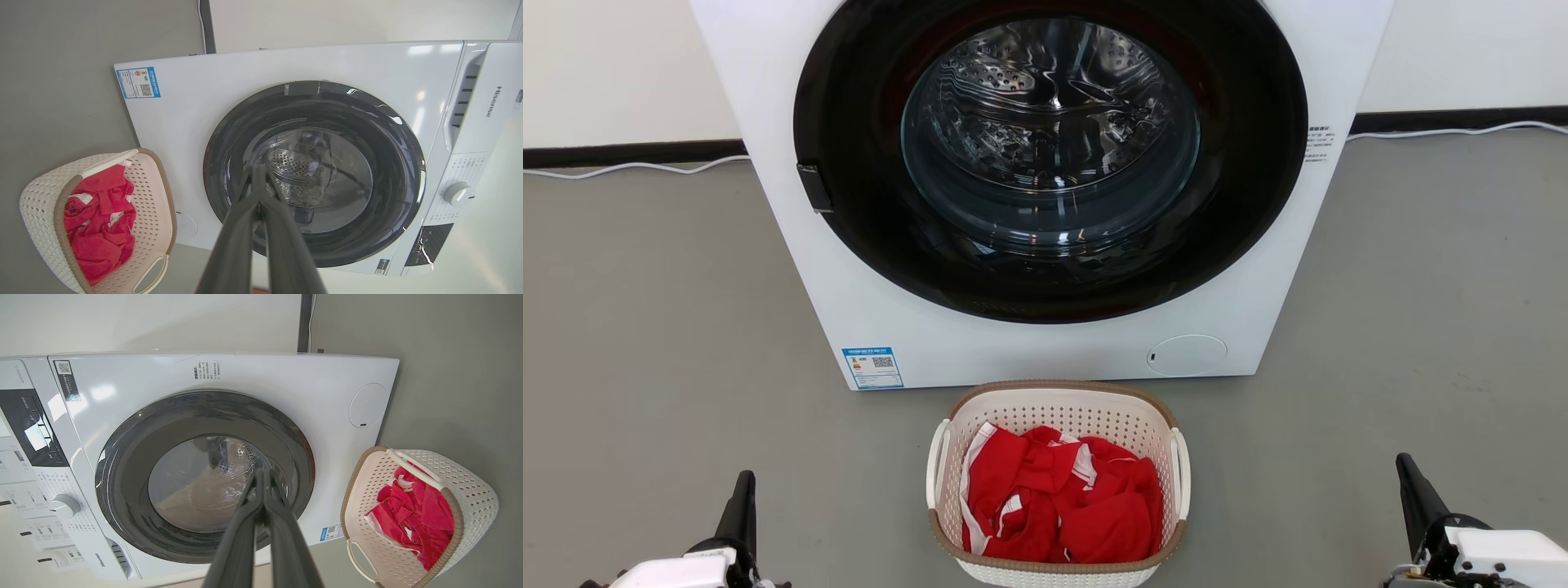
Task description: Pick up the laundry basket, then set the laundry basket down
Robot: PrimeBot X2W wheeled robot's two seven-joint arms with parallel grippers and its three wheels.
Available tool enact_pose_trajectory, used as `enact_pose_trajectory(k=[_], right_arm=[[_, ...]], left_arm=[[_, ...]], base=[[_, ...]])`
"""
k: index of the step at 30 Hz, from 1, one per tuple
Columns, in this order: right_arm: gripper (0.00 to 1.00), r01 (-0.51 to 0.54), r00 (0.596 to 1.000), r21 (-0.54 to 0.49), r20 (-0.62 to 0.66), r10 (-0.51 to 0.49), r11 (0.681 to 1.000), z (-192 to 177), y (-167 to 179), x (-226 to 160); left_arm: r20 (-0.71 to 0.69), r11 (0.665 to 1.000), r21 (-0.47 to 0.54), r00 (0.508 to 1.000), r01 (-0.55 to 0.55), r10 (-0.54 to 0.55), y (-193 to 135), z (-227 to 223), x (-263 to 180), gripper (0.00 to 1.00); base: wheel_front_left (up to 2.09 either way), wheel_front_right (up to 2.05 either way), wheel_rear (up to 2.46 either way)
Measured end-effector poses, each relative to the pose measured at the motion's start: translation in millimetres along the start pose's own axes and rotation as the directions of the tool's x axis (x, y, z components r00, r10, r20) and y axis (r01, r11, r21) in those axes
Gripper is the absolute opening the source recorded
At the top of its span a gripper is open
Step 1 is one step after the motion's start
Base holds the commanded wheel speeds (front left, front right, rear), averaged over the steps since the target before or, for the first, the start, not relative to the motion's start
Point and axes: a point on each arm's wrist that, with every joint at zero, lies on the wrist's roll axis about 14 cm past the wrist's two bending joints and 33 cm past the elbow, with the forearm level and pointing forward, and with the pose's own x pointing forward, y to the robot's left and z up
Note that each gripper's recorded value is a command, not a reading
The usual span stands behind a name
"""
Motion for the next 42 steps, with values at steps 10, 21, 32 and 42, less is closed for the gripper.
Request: enact_pose_trajectory(k=[10, 21, 32, 42], right_arm=[[0.0, 0.0, 1.0, 0.0, 0.0, 0.0, 1.0, 0.0, 0.0, 0.0], [0.0, 0.0, 1.0, 0.0, 0.0, 0.0, 1.0, 0.0, 0.0, 0.0], [0.0, 0.0, 1.0, 0.0, 0.0, 0.0, 1.0, 0.0, 0.0, 0.0], [0.0, 0.0, 1.0, 0.0, 0.0, 0.0, 1.0, 0.0, 0.0, 0.0]], left_arm=[[0.0, 1.0, 0.0, 1.0, 0.0, 0.0, 0.0, 0.0, 0.0, 0.0], [0.0, 1.0, 0.0, 1.0, 0.0, 0.0, 0.0, 0.0, 0.0, 0.0], [0.0, 1.0, 0.0, 1.0, 0.0, 0.0, 0.0, 0.0, 0.0, 0.0], [0.0, 1.0, 0.0, 1.0, 0.0, 0.0, 0.0, 0.0, 0.0, 0.0]], base=[[0.0, 0.0, 0.0], [0.0, 0.0, 0.0], [0.0, 0.0, 0.0], [0.0, 0.0, 0.0]])
